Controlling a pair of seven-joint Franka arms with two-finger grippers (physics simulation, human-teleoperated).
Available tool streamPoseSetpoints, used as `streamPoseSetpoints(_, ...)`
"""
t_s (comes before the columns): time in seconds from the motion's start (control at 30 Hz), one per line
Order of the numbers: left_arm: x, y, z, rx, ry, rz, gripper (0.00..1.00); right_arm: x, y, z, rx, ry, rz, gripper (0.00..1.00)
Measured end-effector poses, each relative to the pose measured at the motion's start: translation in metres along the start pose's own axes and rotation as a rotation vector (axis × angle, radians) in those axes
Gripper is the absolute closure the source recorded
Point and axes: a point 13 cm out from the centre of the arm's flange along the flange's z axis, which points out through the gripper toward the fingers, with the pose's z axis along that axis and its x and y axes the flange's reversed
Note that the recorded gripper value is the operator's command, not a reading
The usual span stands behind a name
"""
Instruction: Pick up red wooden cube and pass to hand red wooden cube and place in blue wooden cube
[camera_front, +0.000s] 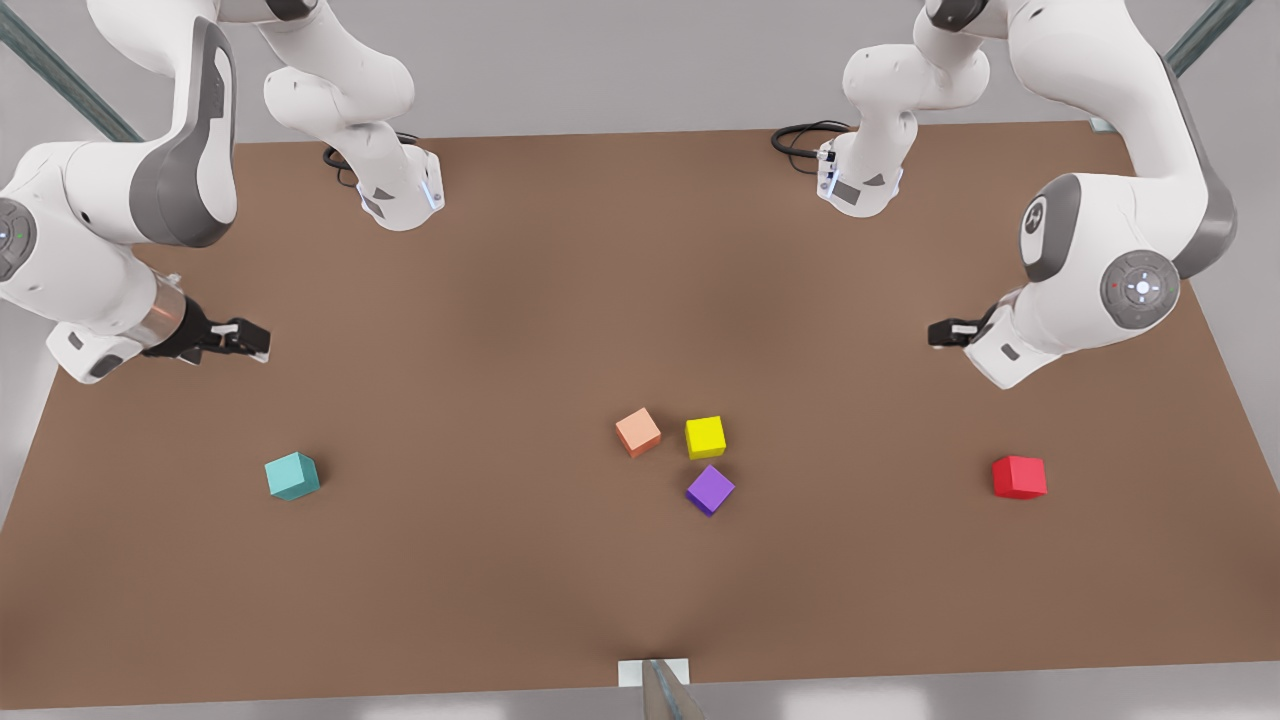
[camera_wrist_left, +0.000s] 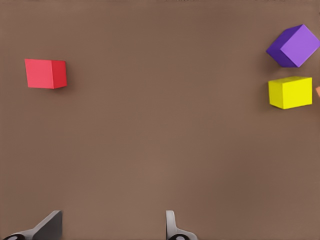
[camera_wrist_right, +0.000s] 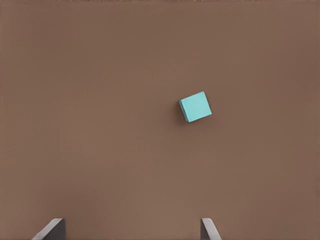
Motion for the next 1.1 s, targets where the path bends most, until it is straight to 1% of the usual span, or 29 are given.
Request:
streamPoseSetpoints(0.1, -0.004, 0.0, 0.0, 0.001, -0.01, 0.019, 0.0, -0.004, -0.001, 0.001, 0.001, -0.011, -0.003, 0.0)
streamPoseSetpoints(0.17, -0.017, 0.013, 0.02, -0.006, 0.016, 0.008, 0.0, -0.006, 0.0, 0.001, -0.002, -0.016, -0.005, 0.0)
streamPoseSetpoints(0.33, -0.102, 0.116, 0.169, 0.018, 0.122, -0.104, 0.0, -0.008, -0.001, 0.002, -0.004, -0.02, -0.009, 0.0)
streamPoseSetpoints(0.4, -0.128, 0.149, 0.229, 0.029, 0.114, -0.118, 0.0, -0.008, 0.0, 0.005, -0.001, -0.018, -0.012, 0.0)
streamPoseSetpoints(0.43, -0.136, 0.164, 0.245, 0.032, 0.093, -0.123, 0.0, -0.009, 0.001, 0.006, 0.0, -0.016, -0.015, 0.0)
streamPoseSetpoints(0.63, -0.166, 0.21, 0.264, 0.01, -0.035, -0.083, 0.0, -0.01, 0.005, 0.007, 0.005, -0.015, -0.028, 0.0)
streamPoseSetpoints(0.8, -0.18, 0.233, 0.256, -0.027, -0.11, -0.035, 0.0, -0.01, 0.004, 0.007, 0.005, -0.016, -0.03, 0.0)
streamPoseSetpoints(1.1, -0.199, 0.236, 0.283, -0.051, -0.142, 0.051, 0.0, -0.011, 0.006, 0.01, 0.006, -0.011, -0.039, 0.0)
